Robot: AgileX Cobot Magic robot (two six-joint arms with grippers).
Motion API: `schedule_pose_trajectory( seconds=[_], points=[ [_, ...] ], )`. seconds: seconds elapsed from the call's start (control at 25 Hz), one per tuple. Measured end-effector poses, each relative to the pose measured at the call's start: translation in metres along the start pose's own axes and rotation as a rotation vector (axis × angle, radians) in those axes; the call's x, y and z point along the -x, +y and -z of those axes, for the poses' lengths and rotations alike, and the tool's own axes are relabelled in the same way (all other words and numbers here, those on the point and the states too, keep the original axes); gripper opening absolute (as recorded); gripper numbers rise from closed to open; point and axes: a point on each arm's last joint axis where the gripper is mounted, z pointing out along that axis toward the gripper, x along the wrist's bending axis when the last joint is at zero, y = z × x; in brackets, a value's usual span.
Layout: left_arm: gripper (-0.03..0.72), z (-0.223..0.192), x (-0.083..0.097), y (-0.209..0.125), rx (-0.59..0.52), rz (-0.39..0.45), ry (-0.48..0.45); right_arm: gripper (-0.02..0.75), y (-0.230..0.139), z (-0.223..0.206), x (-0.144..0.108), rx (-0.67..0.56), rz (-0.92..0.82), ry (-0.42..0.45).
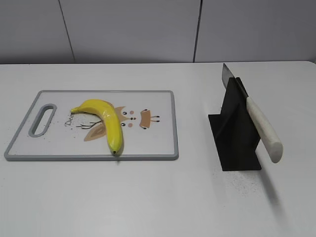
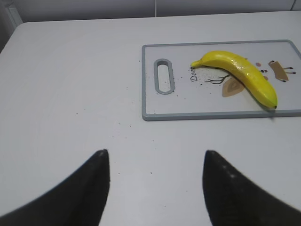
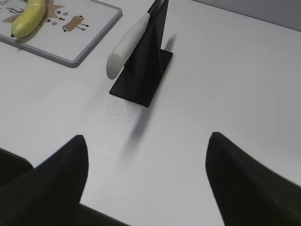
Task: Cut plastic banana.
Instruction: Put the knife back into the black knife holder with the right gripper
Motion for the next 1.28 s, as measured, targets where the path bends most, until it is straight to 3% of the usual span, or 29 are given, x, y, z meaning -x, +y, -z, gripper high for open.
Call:
schedule_pose_trajectory(
  seconds=[0.72, 1.28],
  points=[
    [0.586, 0.0, 0.0002, 0.0, 0.0, 0.001, -0.002, 0.58, -0.0003, 0.0006, -0.0001, 0.004, -0.009, -0.017],
    [0.586, 0.0, 0.0002, 0.0, 0.0, 0.001, -0.002, 0.58, 0.0, 0.0001, -0.0014, -0.001, -0.132, -0.263]
  ],
)
